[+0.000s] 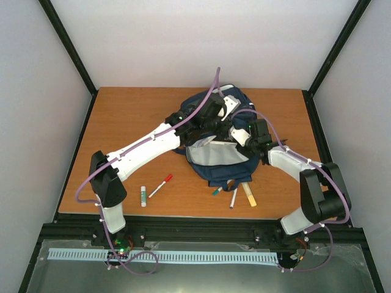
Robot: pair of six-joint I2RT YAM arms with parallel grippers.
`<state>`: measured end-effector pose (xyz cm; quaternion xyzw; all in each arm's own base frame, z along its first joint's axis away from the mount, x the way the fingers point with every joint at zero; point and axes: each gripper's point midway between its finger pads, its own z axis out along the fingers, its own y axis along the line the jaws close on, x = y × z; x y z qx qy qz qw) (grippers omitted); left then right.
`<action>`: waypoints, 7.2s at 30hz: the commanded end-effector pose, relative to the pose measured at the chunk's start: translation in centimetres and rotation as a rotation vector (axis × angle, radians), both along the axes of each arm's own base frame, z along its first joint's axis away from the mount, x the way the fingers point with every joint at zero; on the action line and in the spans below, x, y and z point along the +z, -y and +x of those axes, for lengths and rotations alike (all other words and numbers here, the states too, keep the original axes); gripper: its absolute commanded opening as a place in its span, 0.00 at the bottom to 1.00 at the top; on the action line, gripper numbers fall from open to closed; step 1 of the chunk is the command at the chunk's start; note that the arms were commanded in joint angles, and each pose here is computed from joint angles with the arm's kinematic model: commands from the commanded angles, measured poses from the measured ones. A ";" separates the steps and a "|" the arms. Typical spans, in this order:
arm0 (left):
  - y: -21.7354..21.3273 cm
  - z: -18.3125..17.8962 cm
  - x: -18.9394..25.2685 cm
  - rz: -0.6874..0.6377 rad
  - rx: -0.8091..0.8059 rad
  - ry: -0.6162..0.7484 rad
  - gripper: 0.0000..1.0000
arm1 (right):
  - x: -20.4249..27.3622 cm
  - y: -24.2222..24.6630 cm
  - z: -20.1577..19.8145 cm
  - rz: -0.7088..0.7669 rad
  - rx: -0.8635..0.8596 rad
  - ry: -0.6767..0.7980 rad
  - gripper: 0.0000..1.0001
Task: Pack the student bag
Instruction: Place the book in the student bag, then adjust the student bag at the center of the board.
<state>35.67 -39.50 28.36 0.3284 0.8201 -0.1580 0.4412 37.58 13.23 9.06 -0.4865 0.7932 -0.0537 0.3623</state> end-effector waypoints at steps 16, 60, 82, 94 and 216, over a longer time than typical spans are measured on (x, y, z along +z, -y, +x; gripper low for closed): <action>-0.3 0.4 7.3 -0.165 0.022 0.119 0.01 | 2.8 -1.8 -2.4 0.038 0.060 0.116 0.44; -6.2 5.7 1.9 0.109 0.285 0.087 0.01 | 1.3 -3.7 -12.2 0.108 0.298 -0.131 0.38; -12.4 1.1 -10.3 0.175 0.294 -0.245 0.05 | 8.7 2.0 -9.7 0.268 -0.171 0.067 0.53; -12.1 -3.2 -15.4 0.167 0.295 -0.366 0.56 | 7.9 2.2 -9.3 0.260 -0.187 0.040 0.55; -18.2 -2.0 -20.5 -0.193 0.461 -0.451 0.66 | 1.3 -9.4 -9.9 0.243 0.184 -0.420 0.58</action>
